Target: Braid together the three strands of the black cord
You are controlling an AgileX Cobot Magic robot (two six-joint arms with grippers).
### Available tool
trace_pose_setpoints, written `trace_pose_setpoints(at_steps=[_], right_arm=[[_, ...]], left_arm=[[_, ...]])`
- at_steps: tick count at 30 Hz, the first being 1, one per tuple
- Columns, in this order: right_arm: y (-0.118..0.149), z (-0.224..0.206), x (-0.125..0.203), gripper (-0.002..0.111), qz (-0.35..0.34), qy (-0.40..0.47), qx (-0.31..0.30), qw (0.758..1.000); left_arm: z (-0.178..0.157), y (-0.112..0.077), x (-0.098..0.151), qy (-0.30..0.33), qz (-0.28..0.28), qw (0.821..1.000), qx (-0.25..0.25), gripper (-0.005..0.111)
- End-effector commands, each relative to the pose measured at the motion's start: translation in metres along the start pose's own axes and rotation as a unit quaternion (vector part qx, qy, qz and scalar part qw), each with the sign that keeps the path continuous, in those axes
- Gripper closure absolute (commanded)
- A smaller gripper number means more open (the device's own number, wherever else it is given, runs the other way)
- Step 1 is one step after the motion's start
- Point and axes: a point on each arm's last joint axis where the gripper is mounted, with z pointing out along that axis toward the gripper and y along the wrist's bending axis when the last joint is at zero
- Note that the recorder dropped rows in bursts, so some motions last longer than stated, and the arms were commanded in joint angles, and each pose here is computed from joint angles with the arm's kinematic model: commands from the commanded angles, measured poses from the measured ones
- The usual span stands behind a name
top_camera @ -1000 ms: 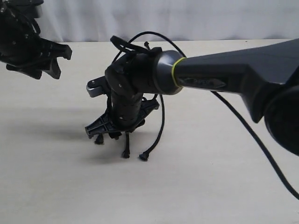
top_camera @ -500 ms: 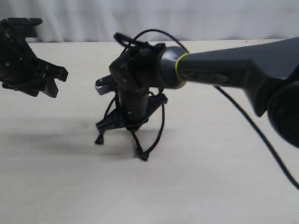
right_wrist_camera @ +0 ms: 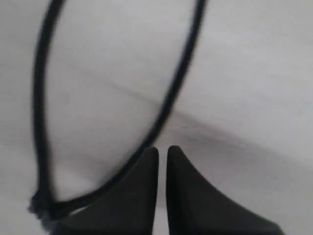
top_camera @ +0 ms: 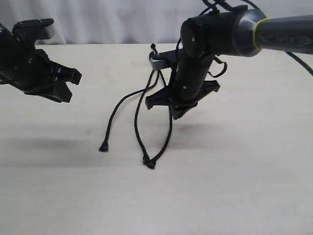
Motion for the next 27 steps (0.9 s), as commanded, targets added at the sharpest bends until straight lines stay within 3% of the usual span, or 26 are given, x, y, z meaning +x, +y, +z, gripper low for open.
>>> trace_pose_setpoints(at_steps=[1,8,15,17,20,24,27], right_arm=[[0.042,0.001,0.006,0.09,-0.053,-0.026,-0.033,0.998],[0.079,0.026,0.016,0.071,-0.09,-0.022,-0.038,0.995],[0.078,0.055,0.021,0.07,-0.087,0.013,-0.025,0.996],[0.077,0.059,0.023,0.076,-0.088,0.023,-0.021,0.996],[0.076,0.053,0.023,0.104,-0.098,0.03,-0.011,0.995],[0.065,0.019,0.009,0.104,-0.086,-0.006,-0.013,0.996],[0.035,-0.002,-0.002,0.104,-0.06,-0.024,0.0,0.998]], left_arm=[[-0.001,0.0,-0.001,-0.013,0.007,1.0,-0.002,0.098],[-0.001,0.001,-0.001,-0.012,0.006,1.0,-0.007,0.098],[-0.001,0.003,0.0,-0.009,0.003,1.0,-0.023,0.098],[-0.001,0.003,0.0,-0.01,0.001,1.0,-0.021,0.098],[-0.001,0.003,0.0,-0.01,0.001,1.0,-0.021,0.098],[-0.001,0.003,0.0,-0.01,0.002,1.0,-0.021,0.098],[-0.001,0.002,0.0,-0.006,0.003,1.0,-0.018,0.098]])
